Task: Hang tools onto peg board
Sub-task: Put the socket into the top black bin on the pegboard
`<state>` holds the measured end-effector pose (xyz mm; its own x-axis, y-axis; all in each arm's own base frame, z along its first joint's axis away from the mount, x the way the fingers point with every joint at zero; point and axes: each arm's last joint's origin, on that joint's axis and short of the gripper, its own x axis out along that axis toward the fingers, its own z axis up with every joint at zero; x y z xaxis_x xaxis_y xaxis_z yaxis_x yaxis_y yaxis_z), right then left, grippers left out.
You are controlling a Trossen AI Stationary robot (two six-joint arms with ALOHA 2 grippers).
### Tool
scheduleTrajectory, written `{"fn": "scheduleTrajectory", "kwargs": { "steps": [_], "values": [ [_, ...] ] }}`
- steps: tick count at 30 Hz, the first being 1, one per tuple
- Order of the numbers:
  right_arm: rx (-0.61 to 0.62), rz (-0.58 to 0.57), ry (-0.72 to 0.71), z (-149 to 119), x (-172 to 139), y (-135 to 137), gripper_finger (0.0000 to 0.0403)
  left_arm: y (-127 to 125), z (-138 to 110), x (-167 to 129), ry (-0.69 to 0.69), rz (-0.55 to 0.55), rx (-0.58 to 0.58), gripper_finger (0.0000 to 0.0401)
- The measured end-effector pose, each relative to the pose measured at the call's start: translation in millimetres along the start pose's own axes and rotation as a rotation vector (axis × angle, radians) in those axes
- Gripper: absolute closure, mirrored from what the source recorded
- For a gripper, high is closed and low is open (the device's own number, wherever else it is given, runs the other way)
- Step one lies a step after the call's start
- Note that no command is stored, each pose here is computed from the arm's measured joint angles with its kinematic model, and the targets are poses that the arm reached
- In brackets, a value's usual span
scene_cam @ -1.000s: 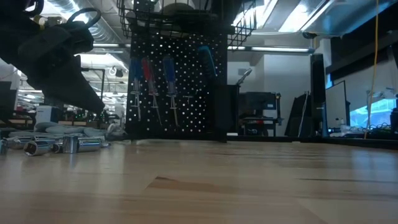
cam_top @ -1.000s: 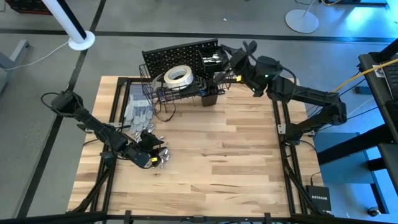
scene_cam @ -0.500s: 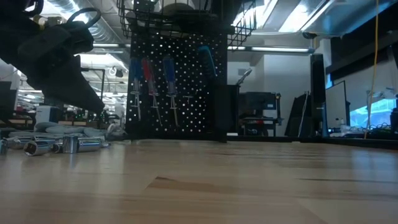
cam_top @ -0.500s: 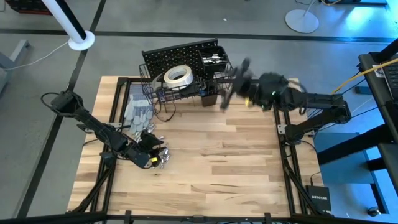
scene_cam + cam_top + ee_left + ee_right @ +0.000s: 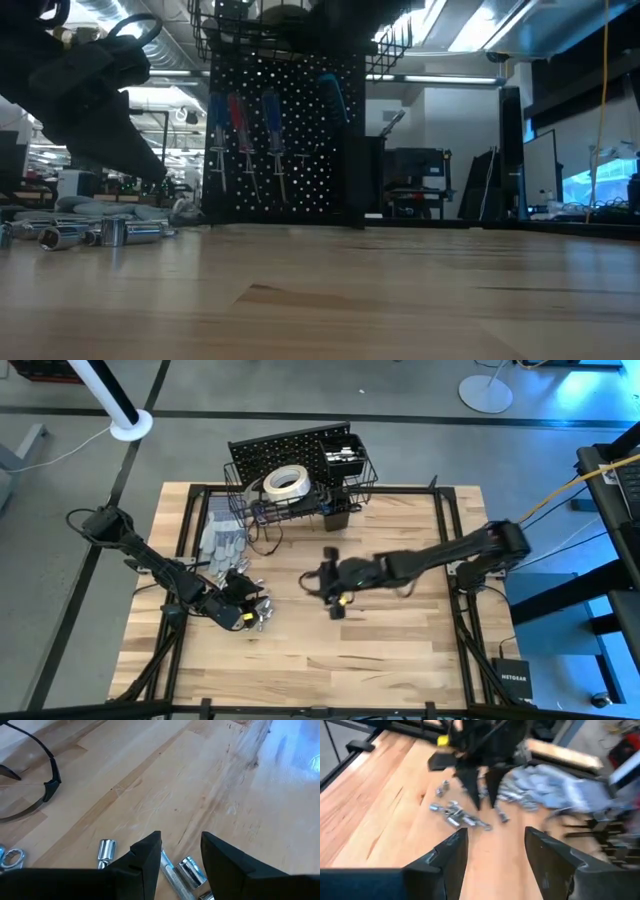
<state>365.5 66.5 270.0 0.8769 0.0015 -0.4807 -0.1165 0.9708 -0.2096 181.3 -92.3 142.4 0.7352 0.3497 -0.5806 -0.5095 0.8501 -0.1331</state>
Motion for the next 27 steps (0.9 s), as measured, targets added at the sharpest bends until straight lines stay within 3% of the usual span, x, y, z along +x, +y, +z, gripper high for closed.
{"fn": "scheduleTrajectory", "kwargs": {
  "steps": [6,10,17,27],
  "values": [
    [0.034,0.051,-0.021,-48,71,20,0.0204,0,0,0,0.002,0.001,-0.001,0.0270],
    [0.072,0.105,0.013,-69,109,31,0.0180,0,0,0,0.004,0.002,0.001,0.0270],
    [0.069,0.131,0.020,-74,146,36,0.0129,1,-1,0,0.014,0.009,0.001,0.0270],
    [0.079,0.152,0.005,-80,175,25,0.0125,2,-2,0,0.015,0.011,-0.001,0.0270]
  ]
}}
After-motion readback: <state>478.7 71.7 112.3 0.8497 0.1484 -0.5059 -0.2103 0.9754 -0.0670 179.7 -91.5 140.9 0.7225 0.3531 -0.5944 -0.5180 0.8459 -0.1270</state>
